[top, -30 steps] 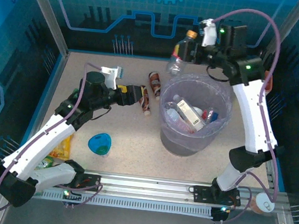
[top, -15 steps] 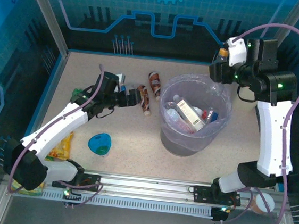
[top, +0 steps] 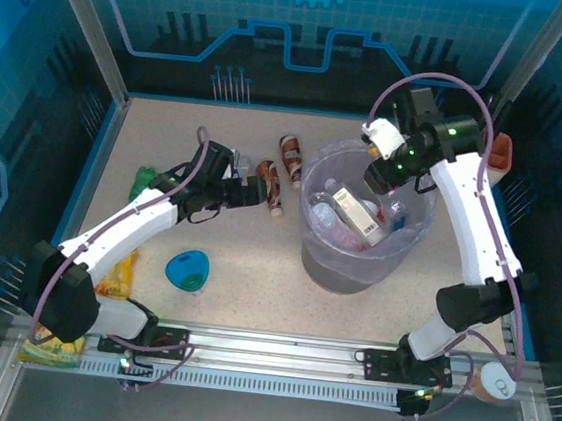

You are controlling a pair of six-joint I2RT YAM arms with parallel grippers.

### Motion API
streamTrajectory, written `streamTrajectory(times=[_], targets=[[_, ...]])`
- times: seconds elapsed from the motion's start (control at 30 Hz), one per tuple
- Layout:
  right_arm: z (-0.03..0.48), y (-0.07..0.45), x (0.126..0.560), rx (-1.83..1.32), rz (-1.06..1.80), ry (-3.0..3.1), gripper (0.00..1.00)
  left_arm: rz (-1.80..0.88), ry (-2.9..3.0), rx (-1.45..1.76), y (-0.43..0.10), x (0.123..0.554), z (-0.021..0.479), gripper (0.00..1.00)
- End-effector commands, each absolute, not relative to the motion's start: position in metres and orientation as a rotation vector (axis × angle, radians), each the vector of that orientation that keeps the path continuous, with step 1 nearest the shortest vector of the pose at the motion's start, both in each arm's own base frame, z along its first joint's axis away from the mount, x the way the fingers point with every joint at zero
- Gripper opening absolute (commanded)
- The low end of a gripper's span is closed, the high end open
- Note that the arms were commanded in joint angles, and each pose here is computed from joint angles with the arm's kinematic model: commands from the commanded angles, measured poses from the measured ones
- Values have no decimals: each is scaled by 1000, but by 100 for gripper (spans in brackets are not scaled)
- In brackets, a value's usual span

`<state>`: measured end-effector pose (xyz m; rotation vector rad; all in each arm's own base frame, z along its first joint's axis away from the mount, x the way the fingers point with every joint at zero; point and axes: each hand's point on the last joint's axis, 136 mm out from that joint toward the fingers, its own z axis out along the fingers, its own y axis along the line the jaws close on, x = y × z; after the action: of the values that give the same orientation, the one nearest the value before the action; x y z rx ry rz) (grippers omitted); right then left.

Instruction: Put the plastic bottles in the bin

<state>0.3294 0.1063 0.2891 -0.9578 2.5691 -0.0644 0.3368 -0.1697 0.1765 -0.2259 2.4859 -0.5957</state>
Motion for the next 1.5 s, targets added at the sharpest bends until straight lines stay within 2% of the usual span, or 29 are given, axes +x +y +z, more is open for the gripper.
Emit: streamTrajectory(times=[0.0, 0.17, 0.37, 0.6, 0.8, 0.9, 1.07, 1.27, 1.47], targets=[[268, 99, 322, -1118, -178, 2612, 0, -570, 2495, -248, -163, 335, 169, 96], [244, 105, 320, -1194, -180, 2656, 1, -583, 2493, -258, -163, 335, 168, 96], [238, 114, 319, -1162, -109, 2686, 16, -585, 2499, -268, -162, 334, 164, 96], [285, 123, 325, -1056, -54, 2574, 60, -604, 2495, -284, -163, 339, 162, 96], [307, 127, 324, -1005, -20, 2521, 76, -641, 2514, -321, -167, 346, 152, 96], [302, 124, 323, -997, -37, 2547, 82, -652, 2516, -325, -168, 347, 150, 96], [314, 124, 328, -939, -38, 2514, 83, -655, 2511, -340, -166, 351, 149, 96], [367, 136, 337, -627, 250, 2348, 83, -668, 2533, -430, -171, 369, 129, 95], [395, 138, 335, -318, 560, 2201, 84, -706, 2504, -576, -183, 398, 105, 93]])
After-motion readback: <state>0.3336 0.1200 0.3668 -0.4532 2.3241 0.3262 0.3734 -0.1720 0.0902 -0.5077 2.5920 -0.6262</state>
